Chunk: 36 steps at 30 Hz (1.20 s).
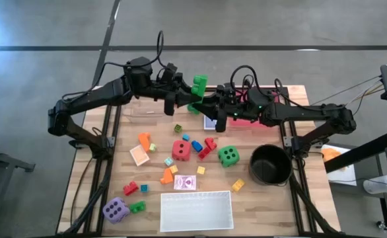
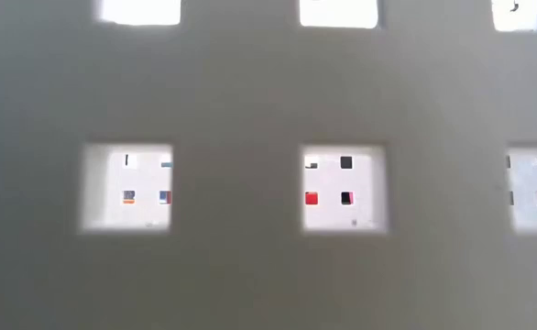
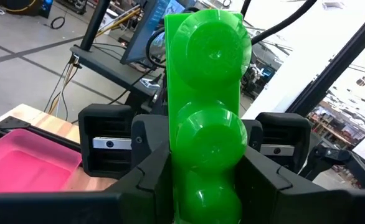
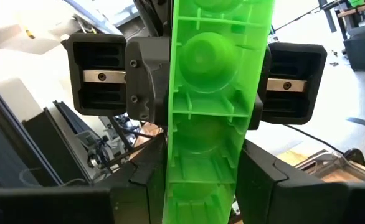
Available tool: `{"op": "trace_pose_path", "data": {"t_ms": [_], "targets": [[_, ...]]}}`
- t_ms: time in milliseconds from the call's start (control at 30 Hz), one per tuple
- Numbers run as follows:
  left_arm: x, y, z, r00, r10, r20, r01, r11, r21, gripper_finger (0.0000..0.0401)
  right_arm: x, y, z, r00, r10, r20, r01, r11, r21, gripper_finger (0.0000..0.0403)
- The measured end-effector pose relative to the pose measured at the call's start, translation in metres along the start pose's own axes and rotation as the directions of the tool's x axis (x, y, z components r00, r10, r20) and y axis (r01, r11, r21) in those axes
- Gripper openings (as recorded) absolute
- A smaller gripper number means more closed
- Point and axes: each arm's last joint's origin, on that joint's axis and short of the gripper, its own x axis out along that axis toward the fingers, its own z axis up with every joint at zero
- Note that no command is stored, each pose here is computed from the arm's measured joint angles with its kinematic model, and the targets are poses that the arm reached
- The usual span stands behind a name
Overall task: Pick & Place Toys
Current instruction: Put the green game piece into the red bin
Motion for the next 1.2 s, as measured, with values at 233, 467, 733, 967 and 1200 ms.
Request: {"op": "trace_pose_path", "data": {"t_ms": [233, 467, 733, 967, 1200], "targets": [[-0.002, 0.000, -0.003, 0.999, -0.010, -0.045, 0.010, 1.000, -0.001, 0.0315, -0.009, 0.000, 0.005, 0.999, -0.008, -0.050, 0.008, 1.000, -0.002, 0.0129], [-0.022, 0.003, -0.006, 0.988, 0.074, -0.133, -0.081, 0.996, -0.046, 0.0370, -0.032, -0.005, 0.021, 0.985, -0.128, -0.118, 0.129, 0.992, 0.004, 0.0129], [-0.047, 0.003, -0.018, 0.936, 0.219, -0.275, -0.253, 0.963, -0.094, 0.0320, -0.077, -0.043, 0.040, 0.759, -0.566, -0.323, 0.603, 0.797, 0.019, 0.0129], [-0.059, 0.002, -0.024, 0.902, 0.264, -0.342, -0.306, 0.949, -0.076, 0.0316, -0.106, -0.081, 0.049, 0.434, -0.746, -0.505, 0.856, 0.517, -0.028, 0.0129], [-0.061, 0.000, -0.024, 0.902, 0.268, -0.338, -0.314, 0.945, -0.088, 0.0316, -0.123, -0.121, 0.042, 0.132, -0.753, -0.644, 0.947, 0.288, -0.143, 0.0129]]}}
